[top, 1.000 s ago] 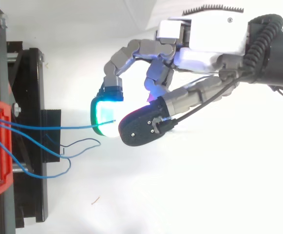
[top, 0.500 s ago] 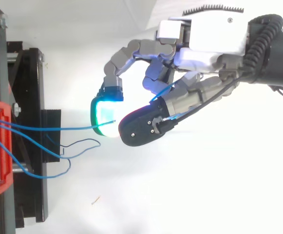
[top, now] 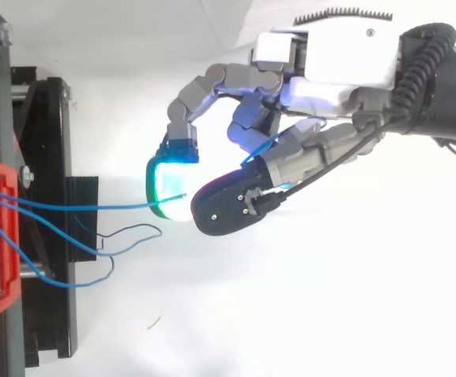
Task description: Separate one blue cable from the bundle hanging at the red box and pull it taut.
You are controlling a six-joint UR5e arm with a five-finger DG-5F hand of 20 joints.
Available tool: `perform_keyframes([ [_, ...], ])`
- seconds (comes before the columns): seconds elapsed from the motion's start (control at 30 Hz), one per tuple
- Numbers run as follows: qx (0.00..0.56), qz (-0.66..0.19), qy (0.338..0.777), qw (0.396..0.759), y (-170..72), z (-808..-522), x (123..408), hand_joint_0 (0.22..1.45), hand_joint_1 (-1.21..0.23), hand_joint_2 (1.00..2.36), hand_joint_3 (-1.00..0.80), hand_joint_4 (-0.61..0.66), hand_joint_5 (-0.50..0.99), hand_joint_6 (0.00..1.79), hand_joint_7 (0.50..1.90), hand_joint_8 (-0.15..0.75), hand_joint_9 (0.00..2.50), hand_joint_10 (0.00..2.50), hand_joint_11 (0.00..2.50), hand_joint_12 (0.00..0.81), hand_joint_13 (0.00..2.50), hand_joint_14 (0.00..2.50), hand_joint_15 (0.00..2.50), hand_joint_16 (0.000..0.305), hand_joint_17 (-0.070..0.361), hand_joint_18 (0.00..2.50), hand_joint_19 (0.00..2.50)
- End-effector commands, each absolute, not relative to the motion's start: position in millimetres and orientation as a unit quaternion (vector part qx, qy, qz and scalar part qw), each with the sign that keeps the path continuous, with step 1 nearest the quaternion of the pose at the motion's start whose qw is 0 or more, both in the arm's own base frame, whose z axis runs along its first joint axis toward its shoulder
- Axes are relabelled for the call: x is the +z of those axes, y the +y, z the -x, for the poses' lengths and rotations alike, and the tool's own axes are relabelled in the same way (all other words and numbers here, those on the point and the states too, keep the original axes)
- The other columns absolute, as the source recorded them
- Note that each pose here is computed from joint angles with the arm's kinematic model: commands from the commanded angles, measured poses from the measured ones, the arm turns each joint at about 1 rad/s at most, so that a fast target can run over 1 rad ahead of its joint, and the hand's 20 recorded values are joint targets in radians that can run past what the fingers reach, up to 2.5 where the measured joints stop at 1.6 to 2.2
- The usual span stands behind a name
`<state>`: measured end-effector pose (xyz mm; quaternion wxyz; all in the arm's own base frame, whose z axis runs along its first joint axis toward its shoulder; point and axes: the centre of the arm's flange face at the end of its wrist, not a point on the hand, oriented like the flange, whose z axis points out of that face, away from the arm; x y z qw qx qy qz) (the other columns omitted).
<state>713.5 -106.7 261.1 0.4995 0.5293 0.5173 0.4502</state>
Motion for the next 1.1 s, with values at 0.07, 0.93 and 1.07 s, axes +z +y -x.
perform_keyframes([
  [0.07,0.450,-0.530,0.518,0.499,-106.8,-713.1,260.6,0.63,-0.78,1.00,-0.02,-0.02,-0.14,0.92,1.01,0.375,1.04,2.34,1.22,0.448,1.36,1.06,1.35,0.063,0.141,1.44,1.31],
  [0.93,0.450,-0.529,0.517,0.499,-106.8,-713.5,261.3,0.64,-0.78,1.00,-0.02,-0.01,-0.14,0.91,1.03,0.382,1.03,2.42,1.23,0.440,1.37,1.13,1.30,0.063,0.143,1.47,1.34],
  [1.07,0.450,-0.530,0.518,0.499,-106.8,-713.1,260.6,0.64,-0.78,1.00,-0.02,-0.01,-0.14,0.91,1.02,0.381,1.02,2.43,1.23,0.440,1.37,1.13,1.31,0.063,0.141,1.47,1.34],
])
